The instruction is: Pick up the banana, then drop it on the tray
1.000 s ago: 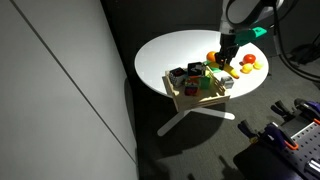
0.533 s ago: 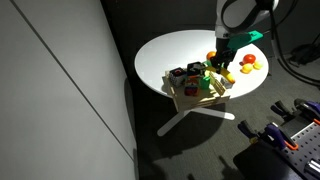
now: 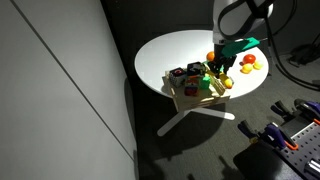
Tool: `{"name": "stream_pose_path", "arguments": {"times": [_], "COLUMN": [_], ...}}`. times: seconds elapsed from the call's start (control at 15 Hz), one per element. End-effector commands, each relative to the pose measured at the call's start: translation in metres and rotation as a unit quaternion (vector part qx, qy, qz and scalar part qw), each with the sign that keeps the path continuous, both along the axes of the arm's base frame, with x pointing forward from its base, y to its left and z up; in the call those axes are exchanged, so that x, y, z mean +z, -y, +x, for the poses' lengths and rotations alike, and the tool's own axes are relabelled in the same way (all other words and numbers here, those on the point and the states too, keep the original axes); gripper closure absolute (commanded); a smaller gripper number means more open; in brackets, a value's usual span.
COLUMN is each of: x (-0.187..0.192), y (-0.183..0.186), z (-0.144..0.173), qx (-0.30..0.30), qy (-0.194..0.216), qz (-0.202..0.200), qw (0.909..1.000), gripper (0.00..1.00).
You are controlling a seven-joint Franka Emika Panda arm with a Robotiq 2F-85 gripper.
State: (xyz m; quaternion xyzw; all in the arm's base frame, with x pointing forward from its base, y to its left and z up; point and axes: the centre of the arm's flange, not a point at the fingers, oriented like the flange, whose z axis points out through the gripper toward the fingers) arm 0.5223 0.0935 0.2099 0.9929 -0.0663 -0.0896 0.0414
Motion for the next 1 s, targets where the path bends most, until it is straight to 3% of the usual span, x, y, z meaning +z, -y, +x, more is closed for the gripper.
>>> {"name": "stream_pose_path", "arguments": {"times": [0.0,0.07,0.27,0.33,0.4,0.47,0.73,0.93], "x": [-0.004,-0.006,-0.011,-0.012,-0.013,-0.015,-0.016,-0.010], "y": [-0.005,-0.005,-0.007,-0.008,-0.009,-0.010,-0.012,-0.009], "z": [0.013,0.015,0.019,0.020,0.020,0.020,0.021,0.022], "qx": [-0.033,-0.042,-0.058,-0.059,-0.056,-0.054,-0.048,-0.044], "qy": [0.003,0.005,0.008,0.007,0.004,0.003,0.001,0.009], "qz": [-0.026,-0.030,-0.040,-0.040,-0.037,-0.038,-0.036,-0.020], "qw": [0.9991,0.9986,0.9975,0.9974,0.9977,0.9978,0.9982,0.9988], "gripper": [0.73,0.76,0.74,0.63,0.34,0.33,0.03,0.00]}}
